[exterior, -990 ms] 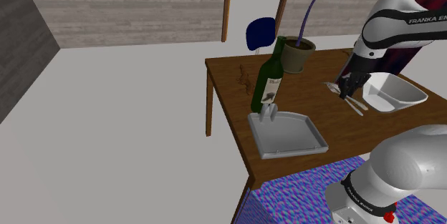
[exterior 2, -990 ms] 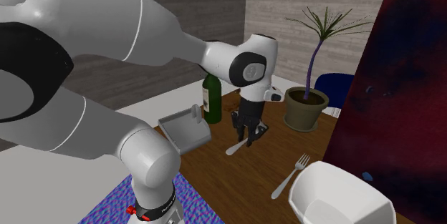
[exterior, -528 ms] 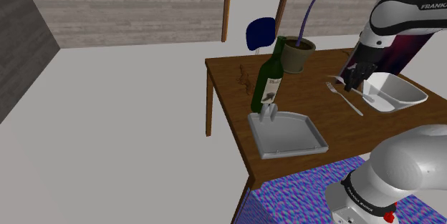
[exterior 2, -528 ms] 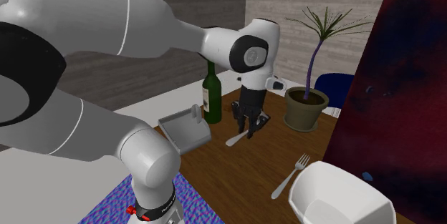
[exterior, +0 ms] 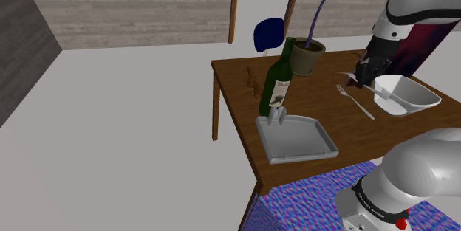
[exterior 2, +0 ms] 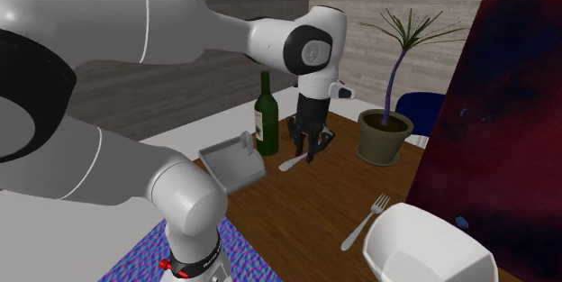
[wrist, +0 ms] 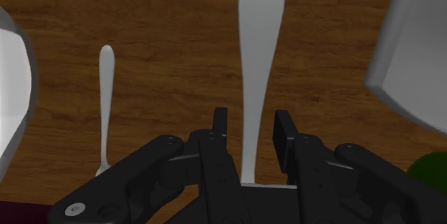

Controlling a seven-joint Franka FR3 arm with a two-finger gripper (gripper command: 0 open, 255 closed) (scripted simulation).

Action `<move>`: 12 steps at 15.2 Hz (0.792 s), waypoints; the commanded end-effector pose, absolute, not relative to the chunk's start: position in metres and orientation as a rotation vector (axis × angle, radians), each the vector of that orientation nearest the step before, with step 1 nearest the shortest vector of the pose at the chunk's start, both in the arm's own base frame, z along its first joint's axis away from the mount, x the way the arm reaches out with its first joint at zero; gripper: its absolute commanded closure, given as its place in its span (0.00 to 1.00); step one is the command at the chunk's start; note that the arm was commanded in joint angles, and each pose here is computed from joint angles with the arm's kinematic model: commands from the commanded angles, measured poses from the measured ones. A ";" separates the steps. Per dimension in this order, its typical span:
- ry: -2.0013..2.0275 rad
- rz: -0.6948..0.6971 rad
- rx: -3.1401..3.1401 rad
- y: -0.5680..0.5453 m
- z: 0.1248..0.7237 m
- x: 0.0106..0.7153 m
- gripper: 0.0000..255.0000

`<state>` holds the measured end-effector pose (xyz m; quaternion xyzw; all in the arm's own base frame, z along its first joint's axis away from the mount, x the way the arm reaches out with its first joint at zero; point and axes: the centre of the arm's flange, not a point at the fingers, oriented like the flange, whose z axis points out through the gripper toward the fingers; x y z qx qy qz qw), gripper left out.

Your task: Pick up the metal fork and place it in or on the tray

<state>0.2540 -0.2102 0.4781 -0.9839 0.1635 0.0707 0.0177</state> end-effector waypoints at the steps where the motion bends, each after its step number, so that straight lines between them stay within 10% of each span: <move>1: 0.509 0.220 -3.056 -0.187 0.479 0.254 1.00; 12: 0.509 0.220 -3.056 -0.043 0.472 0.275 1.00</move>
